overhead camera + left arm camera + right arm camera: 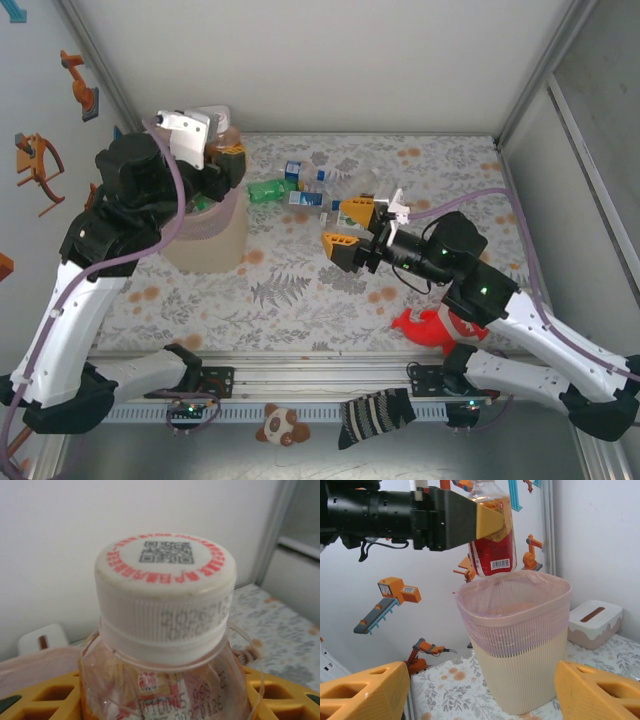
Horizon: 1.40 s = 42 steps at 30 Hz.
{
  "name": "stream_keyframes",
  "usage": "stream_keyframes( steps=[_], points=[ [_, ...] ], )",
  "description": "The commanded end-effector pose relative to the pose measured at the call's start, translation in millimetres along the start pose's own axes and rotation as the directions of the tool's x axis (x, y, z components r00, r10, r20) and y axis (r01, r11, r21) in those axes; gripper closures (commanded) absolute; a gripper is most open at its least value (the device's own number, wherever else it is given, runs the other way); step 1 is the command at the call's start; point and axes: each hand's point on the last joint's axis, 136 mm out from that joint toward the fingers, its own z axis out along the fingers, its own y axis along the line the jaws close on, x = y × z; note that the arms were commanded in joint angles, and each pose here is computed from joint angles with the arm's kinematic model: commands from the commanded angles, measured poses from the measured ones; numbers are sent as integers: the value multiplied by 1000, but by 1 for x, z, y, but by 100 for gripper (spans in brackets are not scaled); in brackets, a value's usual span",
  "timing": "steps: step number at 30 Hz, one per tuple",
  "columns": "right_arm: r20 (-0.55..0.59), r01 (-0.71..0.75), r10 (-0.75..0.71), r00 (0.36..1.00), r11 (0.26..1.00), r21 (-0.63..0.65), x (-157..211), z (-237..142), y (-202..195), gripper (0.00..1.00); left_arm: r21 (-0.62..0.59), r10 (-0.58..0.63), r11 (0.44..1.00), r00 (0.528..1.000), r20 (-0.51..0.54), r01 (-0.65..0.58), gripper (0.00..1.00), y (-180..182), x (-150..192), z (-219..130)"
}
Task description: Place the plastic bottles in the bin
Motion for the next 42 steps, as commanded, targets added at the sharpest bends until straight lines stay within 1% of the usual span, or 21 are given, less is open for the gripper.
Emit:
stream_keyframes(
  steps=[1, 5, 11, 16, 20, 24, 28, 31, 34, 36, 42],
  points=[
    [8, 16, -16, 1000, 1000, 10, -4, 1, 0, 24, -147, 15, 989, 991, -130, -34, 50, 39, 24, -1],
    [3, 19, -19, 1000, 1000, 10, -3, 3, -1, 24, -237, -31, 971, 973, -228, -24, 50, 72, 44, 6],
    [-8, 21, -21, 1000, 1000, 5, -2, 6, -1, 24, -338, -122, 941, 910, -396, -21, 49, 118, 81, 14],
    [-15, 24, -24, 1000, 1000, 3, 0, 8, -1, 24, -401, -185, 915, 825, -533, -54, 49, 151, 116, 25],
    [-21, 27, -27, 999, 1000, -3, 0, 8, 0, 24, -453, -222, 884, 753, -619, -111, 49, 177, 141, 26],
    [-32, 34, -34, 999, 999, -3, 4, 8, 0, 24, -479, -225, 854, 684, -694, -205, 49, 197, 162, 32],
    [-38, 37, -37, 999, 999, -6, 4, 8, 1, 24, -481, -237, 835, 615, -752, -266, 49, 211, 182, 40],
    [-36, 41, -41, 999, 999, -4, 4, 6, 1, 24, -465, -253, 842, 561, -788, -274, 48, 216, 201, 48],
    [-37, 45, -45, 998, 999, 3, 4, 4, 0, 24, -448, -276, 849, 487, -828, -280, 47, 220, 226, 52],
    [-38, 49, -49, 998, 999, 6, 4, 3, 0, 24, -438, -298, 860, 438, -848, -262, 47, 220, 245, 54],
    [-41, 51, -51, 998, 999, 11, 6, 2, -1, 24, -406, -336, 900, 337, -880, -161, 46, 208, 291, 65]
  ],
)
